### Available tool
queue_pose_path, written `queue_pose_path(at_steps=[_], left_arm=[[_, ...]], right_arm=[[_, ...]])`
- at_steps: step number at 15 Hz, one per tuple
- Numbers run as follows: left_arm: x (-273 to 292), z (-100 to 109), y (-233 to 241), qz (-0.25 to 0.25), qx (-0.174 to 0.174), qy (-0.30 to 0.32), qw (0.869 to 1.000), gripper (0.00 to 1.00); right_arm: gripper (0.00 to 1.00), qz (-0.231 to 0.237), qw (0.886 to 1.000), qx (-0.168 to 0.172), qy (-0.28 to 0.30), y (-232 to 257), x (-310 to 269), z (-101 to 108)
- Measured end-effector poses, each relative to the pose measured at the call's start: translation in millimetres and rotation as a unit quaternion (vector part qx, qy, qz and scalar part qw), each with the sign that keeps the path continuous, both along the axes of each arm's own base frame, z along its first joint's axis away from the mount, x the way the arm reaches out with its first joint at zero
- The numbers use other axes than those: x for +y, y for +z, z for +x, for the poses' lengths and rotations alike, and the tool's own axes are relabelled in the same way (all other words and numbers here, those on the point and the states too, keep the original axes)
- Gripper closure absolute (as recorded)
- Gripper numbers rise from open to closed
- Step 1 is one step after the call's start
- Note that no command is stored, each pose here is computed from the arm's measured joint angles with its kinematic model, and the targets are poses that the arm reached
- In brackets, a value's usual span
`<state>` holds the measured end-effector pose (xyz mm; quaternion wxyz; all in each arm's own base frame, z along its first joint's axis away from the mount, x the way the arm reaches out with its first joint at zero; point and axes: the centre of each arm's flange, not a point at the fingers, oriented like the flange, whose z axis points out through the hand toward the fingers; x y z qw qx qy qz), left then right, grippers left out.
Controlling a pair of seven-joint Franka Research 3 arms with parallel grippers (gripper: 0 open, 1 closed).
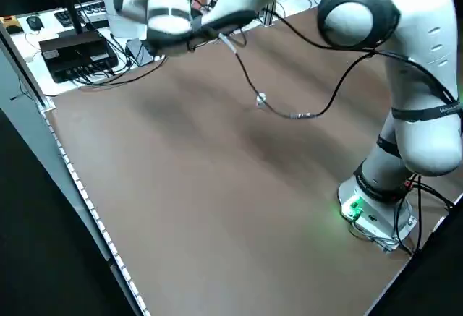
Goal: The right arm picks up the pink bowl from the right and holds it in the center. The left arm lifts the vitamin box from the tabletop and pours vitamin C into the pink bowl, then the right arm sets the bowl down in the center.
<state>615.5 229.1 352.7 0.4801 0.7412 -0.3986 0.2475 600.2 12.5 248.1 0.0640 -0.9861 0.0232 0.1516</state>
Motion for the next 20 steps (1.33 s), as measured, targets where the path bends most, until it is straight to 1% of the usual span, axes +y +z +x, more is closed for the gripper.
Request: queue_pose_path(at_steps=[1, 3, 5, 6, 7, 8, 9, 10, 11, 12, 14, 16, 17, 20], left_arm=[[-1, -2, -22, -0.025, -0.014, -0.017, 0.999, 0.00], [0, -7, -64, -0.065, -0.044, -0.042, 0.996, 0.00], [1, -11, -94, -0.088, -0.093, -0.063, 0.990, 0.00], [0, -12, -105, -0.097, -0.124, -0.075, 0.985, 0.00], [-2, -13, -115, -0.106, -0.161, -0.090, 0.977, 0.00], [-4, -15, -126, -0.117, -0.199, -0.105, 0.967, 0.00], [-7, -17, -138, -0.126, -0.232, -0.117, 0.957, 0.00], [-10, -20, -153, -0.136, -0.254, -0.124, 0.950, 0.00], [-12, -23, -168, -0.145, -0.262, -0.126, 0.946, 0.00], [-15, -26, -182, -0.153, -0.264, -0.125, 0.944, 0.00], [-20, -31, -207, -0.168, -0.258, -0.122, 0.944, 0.00], [-27, -37, -228, -0.181, -0.249, -0.120, 0.944, 0.00], [-31, -39, -238, -0.187, -0.243, -0.120, 0.944, 0.00], [-51, -41, -261, -0.202, -0.228, -0.125, 0.944, 0.00]], right_arm=[[0.39, 0.000, 1.000, -0.001, -0.002, -6, 0, 1], [0.43, -0.001, 1.000, -0.004, -0.006, -16, 0, 2], [0.45, -0.002, 1.000, -0.003, -0.006, -23, 0, 2], [0.45, -0.002, 1.000, -0.003, -0.006, -25, 0, 2], [0.48, -0.002, 1.000, -0.002, -0.006, -26, 0, 2], [0.49, -0.002, 1.000, -0.001, -0.006, -27, 0, 2], [0.52, -0.003, 1.000, 0.000, -0.007, -29, 0, 1], [0.53, -0.003, 1.000, 0.001, -0.007, -30, 0, 1], [0.53, -0.003, 1.000, 0.003, -0.007, -32, 0, 1], [0.55, -0.003, 1.000, 0.004, -0.007, -35, 1, 0], [0.58, -0.004, 1.000, 0.006, -0.007, -39, 1, 0], [0.59, -0.004, 1.000, 0.006, -0.007, -40, 1, 0], [0.63, -0.004, 1.000, 0.006, -0.007, -40, 1, 0], [0.70, -0.005, 1.000, 0.003, -0.005, -41, 4, 1]])
